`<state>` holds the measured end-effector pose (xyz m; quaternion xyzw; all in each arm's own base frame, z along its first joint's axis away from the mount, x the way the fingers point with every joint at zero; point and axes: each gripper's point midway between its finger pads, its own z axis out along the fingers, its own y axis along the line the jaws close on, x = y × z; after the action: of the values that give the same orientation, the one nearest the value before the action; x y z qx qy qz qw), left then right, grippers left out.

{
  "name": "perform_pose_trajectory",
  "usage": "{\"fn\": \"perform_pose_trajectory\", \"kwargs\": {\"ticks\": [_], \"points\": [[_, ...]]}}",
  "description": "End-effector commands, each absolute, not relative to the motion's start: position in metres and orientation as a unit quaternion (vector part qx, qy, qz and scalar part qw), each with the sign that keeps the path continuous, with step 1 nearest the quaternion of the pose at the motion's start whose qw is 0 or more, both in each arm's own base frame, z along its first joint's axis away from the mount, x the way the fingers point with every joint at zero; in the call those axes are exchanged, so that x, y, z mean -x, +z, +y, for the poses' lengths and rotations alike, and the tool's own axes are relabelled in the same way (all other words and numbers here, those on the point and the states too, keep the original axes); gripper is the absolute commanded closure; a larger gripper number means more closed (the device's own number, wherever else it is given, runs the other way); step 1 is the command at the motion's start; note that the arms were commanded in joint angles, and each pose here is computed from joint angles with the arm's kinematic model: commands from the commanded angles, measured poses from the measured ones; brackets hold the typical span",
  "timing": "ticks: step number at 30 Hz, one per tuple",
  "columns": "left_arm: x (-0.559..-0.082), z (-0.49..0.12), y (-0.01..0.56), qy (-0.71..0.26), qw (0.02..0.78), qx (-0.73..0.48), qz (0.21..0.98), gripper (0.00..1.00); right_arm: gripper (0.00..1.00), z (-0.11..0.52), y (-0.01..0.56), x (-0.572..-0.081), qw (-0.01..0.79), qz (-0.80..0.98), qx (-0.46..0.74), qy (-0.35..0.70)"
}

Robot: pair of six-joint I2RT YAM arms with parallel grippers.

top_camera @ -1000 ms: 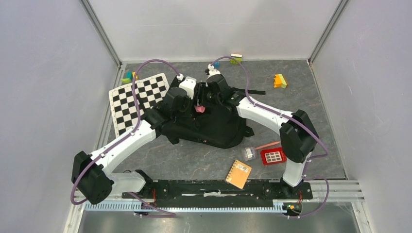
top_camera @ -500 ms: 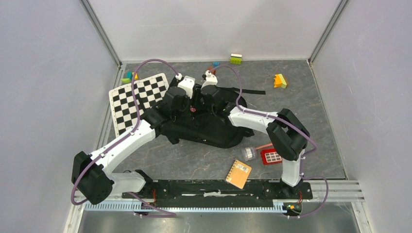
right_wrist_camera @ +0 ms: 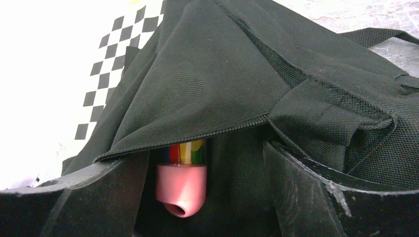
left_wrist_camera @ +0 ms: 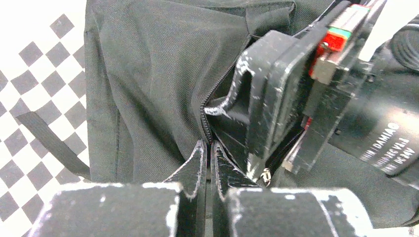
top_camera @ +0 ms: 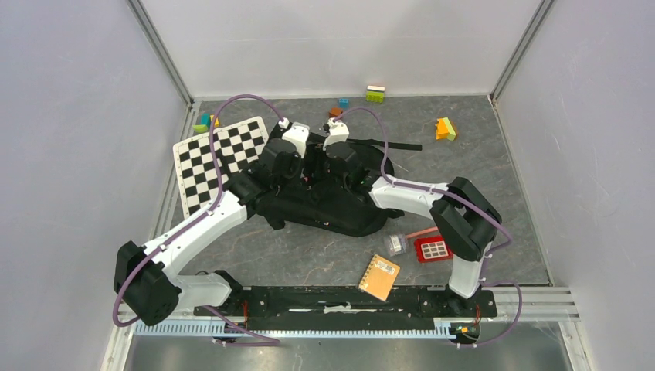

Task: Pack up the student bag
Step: Place the stationery in the student bag.

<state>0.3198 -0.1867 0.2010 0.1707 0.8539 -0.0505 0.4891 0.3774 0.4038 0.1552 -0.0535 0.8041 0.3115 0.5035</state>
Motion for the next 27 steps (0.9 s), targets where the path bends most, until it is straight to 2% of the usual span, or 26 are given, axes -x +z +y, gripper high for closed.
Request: {"fn": "perform_pose_trajectory", "kwargs": {"ticks": [1,18,21,27], "points": [[-0.320,-0.202,0.213,-0.084,0.503,-0.165,0.844,0.98,0.07,0.406,0.209,-0.363,0.549,0.757,0.103,0.340],[-0.327,-0.192,0.204,-0.045,0.494,-0.158,0.854,0.98,0.03,0.342,0.244,-0.287,0.539,0.745,0.229,0.320],[-0.328,-0.189,0.205,-0.035,0.494,-0.157,0.854,0.98,0.02,0.313,0.236,-0.278,0.524,0.772,0.236,0.270],[-0.327,-0.190,0.206,-0.040,0.495,-0.160,0.853,0.98,0.02,0.219,0.172,-0.243,0.445,0.861,0.221,0.115]]}}
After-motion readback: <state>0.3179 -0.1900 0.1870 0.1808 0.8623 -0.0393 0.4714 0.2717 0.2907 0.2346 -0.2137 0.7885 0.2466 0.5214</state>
